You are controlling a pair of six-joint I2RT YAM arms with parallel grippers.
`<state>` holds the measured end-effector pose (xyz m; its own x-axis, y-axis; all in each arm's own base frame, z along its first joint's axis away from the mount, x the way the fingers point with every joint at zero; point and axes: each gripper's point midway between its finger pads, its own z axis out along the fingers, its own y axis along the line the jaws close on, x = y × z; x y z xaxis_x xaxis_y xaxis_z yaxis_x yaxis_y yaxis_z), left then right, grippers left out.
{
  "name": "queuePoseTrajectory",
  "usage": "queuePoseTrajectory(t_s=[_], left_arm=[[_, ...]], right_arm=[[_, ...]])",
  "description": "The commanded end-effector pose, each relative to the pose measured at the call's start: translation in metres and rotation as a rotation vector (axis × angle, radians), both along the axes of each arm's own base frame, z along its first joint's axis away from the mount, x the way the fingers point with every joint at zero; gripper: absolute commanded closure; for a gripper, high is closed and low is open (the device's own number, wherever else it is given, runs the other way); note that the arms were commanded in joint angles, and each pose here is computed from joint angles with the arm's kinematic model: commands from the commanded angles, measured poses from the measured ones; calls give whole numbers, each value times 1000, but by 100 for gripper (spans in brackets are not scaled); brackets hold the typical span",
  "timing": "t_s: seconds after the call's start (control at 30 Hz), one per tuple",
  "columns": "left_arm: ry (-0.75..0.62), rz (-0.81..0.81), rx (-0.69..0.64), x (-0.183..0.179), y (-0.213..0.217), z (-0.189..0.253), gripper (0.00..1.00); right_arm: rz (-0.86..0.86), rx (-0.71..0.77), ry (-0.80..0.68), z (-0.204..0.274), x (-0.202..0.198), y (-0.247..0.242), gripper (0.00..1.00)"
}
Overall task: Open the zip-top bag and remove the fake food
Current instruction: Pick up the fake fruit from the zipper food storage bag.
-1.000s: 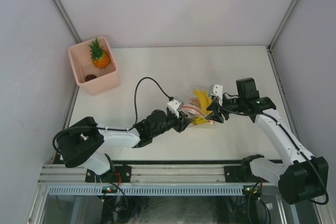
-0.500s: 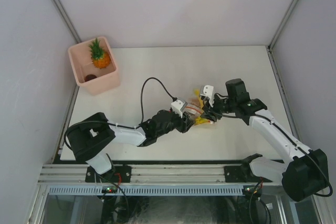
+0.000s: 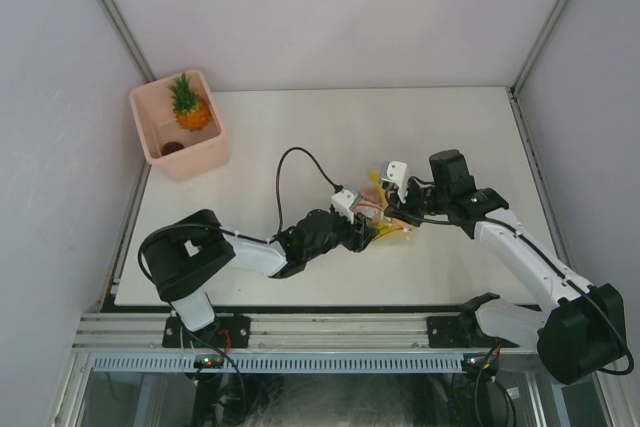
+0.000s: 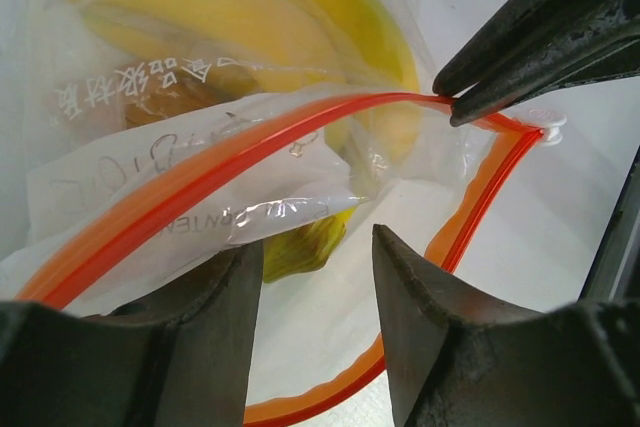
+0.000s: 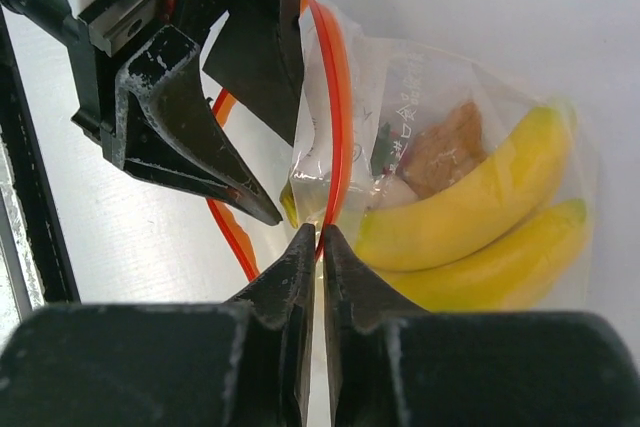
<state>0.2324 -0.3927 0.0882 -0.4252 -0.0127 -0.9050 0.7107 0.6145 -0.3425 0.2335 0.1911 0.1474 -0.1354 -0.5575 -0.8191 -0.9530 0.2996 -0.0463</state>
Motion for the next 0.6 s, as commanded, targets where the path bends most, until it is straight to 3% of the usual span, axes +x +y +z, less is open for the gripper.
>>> queuePoseTrajectory(t_s=[0.0, 0.57], left_arm=[[-58, -5, -84, 5, -17, 28, 48], [-124, -27, -52, 6, -28, 17, 43]], right_arm=[[34, 40, -35, 14, -2, 7, 96], [78, 89, -43, 26, -13, 11, 98]])
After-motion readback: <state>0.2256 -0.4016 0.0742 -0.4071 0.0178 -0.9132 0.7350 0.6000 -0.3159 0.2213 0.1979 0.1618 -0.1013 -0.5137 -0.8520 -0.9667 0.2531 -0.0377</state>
